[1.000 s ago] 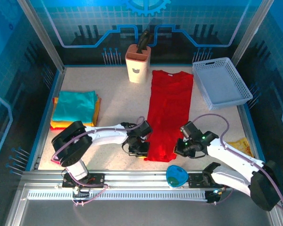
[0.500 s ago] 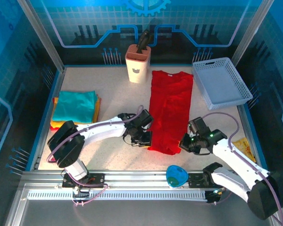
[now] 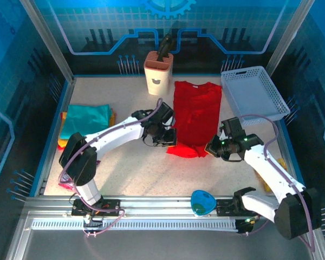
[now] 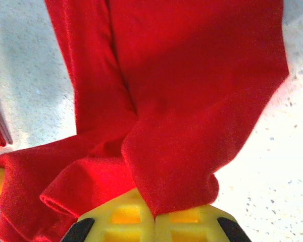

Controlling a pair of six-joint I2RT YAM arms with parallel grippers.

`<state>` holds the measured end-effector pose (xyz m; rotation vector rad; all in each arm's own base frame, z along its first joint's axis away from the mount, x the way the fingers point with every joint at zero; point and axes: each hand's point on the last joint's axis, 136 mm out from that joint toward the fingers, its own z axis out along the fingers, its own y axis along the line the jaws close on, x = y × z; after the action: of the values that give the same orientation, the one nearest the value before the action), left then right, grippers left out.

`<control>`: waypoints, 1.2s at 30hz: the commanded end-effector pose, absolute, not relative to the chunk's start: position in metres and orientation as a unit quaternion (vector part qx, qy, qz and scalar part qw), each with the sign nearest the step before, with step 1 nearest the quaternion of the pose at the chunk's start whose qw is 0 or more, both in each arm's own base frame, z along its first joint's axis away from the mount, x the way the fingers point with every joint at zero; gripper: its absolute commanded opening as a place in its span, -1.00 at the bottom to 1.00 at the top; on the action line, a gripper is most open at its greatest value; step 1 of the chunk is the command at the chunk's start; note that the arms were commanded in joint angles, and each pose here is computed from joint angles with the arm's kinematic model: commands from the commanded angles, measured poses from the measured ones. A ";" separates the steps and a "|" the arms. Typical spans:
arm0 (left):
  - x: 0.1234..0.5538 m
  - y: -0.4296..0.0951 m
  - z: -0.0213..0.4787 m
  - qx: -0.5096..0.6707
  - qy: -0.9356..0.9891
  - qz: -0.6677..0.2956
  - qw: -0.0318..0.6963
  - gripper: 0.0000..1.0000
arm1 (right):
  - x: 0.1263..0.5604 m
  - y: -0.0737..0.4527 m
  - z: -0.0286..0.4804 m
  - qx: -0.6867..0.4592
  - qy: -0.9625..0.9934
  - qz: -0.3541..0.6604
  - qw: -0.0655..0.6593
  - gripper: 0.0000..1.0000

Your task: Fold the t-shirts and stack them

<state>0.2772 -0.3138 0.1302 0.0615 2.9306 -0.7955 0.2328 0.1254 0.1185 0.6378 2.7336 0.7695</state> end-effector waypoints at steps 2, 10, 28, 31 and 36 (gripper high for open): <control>0.300 -0.310 0.134 0.037 0.965 -0.253 0.064 -1.00 | 0.255 0.126 0.135 0.210 0.925 0.288 0.134 -1.00; 0.341 -0.315 0.142 0.051 0.963 -0.252 0.085 -1.00 | 0.281 0.114 0.139 0.226 0.916 0.297 0.145 -1.00; 0.429 -0.317 0.140 0.045 0.959 -0.251 0.125 -1.00 | 0.359 0.091 0.145 0.246 0.899 0.321 0.170 -1.00; 0.439 -0.316 0.140 0.046 0.960 -0.246 0.129 -1.00 | 0.367 0.087 0.141 0.251 0.896 0.326 0.169 -1.00; 0.455 -0.314 0.137 0.043 0.959 -0.247 0.133 -1.00 | 0.379 0.084 0.131 0.253 0.896 0.327 0.161 -1.00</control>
<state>0.4479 -0.3186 0.1380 0.1034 2.7765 -0.7377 0.3662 0.0862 0.1260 0.7552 2.5846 0.9003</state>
